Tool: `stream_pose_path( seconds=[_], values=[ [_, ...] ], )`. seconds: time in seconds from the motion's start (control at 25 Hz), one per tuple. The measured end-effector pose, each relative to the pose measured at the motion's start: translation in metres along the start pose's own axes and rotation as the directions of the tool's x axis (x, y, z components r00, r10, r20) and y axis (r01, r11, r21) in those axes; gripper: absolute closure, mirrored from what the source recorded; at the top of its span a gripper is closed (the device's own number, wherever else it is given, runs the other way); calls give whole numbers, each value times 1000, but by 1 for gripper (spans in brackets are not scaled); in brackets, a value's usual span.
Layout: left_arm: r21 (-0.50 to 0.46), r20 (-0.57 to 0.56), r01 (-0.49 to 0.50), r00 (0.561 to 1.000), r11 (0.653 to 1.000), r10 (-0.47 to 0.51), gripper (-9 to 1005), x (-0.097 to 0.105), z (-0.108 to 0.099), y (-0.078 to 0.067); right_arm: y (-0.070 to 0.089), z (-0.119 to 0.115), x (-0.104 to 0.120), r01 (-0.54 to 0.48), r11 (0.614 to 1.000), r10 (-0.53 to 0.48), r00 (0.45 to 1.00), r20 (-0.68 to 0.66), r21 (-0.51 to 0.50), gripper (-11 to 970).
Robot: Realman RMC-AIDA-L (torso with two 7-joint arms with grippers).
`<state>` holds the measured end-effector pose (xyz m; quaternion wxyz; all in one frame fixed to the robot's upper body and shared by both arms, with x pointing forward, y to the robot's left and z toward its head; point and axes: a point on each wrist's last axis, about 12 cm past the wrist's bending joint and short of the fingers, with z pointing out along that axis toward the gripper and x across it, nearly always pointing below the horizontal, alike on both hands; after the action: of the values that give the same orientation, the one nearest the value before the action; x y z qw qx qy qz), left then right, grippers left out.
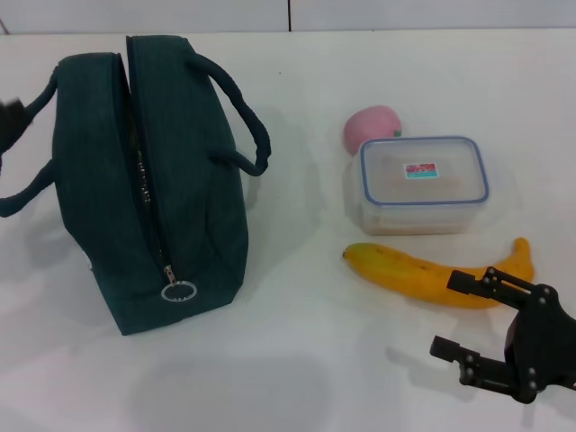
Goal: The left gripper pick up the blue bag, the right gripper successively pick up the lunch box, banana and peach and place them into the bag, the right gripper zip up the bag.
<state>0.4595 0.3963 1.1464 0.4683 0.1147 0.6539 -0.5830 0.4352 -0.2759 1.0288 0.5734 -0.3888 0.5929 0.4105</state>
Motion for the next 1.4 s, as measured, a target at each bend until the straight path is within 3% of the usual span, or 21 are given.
stream_pose_path(
  seconds=[0.04, 0.08, 0.16, 0.32, 0.56, 0.84, 1.4],
  values=[
    [0, 0, 0, 1000, 1000, 0, 169, 0, 0, 0, 0, 0, 0, 0, 1000, 0, 1000, 0, -1, 219],
    [-37, -30, 30, 999, 999, -31, 169, -21, 0, -1, 0, 0, 0, 1, 1000, -1, 1000, 0, -1, 219],
    [-101, -60, 78, 995, 992, -85, 170, -38, 0, 0, 0, 0, 0, 1, 1000, -1, 1000, 1, -1, 219],
    [-285, -164, 206, 952, 936, -259, 170, -72, 9, 10, -1, 1, -1, 2, 1000, -2, 1000, 2, 0, 218],
    [-461, -336, 183, 870, 868, -362, 170, -96, 41, 12, -3, 4, -2, 8, 1000, -8, 1000, 8, -9, 218],
    [-509, -424, 144, 816, 849, -393, 170, -101, 63, 11, -3, 4, -2, 7, 1000, -7, 1000, 8, -8, 219],
    [-540, -437, 112, 809, 834, -392, 170, -96, 80, 21, -3, 4, -2, 7, 1000, -7, 1000, 5, -5, 218]
  ],
)
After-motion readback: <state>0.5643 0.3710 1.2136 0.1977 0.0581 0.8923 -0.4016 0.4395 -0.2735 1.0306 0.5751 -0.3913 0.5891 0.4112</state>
